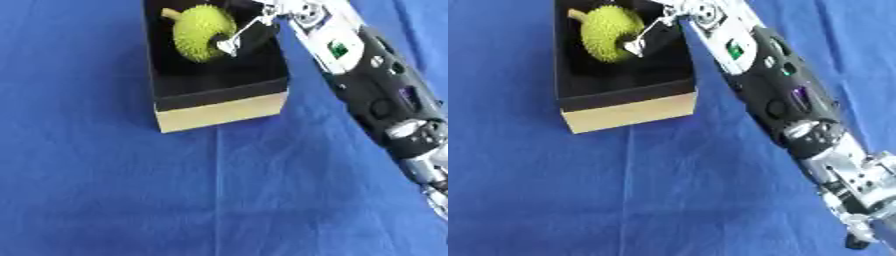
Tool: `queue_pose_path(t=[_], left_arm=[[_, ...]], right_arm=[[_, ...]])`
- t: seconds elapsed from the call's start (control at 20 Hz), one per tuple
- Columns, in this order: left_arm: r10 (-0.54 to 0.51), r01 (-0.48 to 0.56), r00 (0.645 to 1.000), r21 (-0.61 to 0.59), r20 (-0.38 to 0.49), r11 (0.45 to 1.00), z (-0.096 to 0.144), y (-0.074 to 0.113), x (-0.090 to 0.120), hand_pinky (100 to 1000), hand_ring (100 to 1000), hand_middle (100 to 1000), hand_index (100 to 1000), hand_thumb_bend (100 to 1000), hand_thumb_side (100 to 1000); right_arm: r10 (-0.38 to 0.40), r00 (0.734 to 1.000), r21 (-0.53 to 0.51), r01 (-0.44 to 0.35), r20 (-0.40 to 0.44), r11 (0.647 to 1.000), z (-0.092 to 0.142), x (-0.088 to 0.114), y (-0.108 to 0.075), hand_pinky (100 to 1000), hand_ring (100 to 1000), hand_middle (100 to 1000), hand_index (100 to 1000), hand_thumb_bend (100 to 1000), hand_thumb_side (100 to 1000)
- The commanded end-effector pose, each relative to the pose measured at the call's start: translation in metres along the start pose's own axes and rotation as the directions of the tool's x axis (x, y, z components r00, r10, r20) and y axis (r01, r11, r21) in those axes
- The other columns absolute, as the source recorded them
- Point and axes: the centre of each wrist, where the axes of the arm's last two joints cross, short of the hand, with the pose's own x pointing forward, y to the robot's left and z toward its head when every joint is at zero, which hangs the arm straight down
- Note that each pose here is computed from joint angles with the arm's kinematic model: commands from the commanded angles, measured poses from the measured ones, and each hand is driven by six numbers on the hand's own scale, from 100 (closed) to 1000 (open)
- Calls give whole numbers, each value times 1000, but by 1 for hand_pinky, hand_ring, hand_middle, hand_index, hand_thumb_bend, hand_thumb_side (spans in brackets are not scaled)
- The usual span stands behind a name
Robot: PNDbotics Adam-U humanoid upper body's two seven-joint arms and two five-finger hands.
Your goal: Pick up objects on the table and place them in the box.
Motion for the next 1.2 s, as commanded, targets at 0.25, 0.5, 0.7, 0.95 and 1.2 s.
queue_pose_path(t=[0.25,0.5,0.7,0.95,1.2], left_arm=[[14,-13,1000,-2,24,1000,-4,0,6,495,649,620,665,900,753],[13,-13,1000,-1,25,1000,-4,0,6,495,650,620,666,900,753],[12,-12,1000,0,25,1000,-4,0,6,495,650,620,665,900,753],[8,-8,1000,3,25,1000,-4,1,5,495,650,620,665,900,753],[-1,1,1000,13,28,1000,-5,2,5,495,650,620,665,901,752]], right_arm=[[90,995,-25,-89,35,996,3,-2,-18,881,859,844,930,430,261],[104,994,-64,-102,32,993,8,-4,-23,886,866,852,934,403,286],[89,996,-179,-82,30,980,18,0,-34,875,839,821,921,373,261],[37,998,-419,-15,44,908,46,13,-61,863,811,789,908,338,223],[25,998,-623,16,58,782,92,22,-82,862,817,799,905,158,331]])
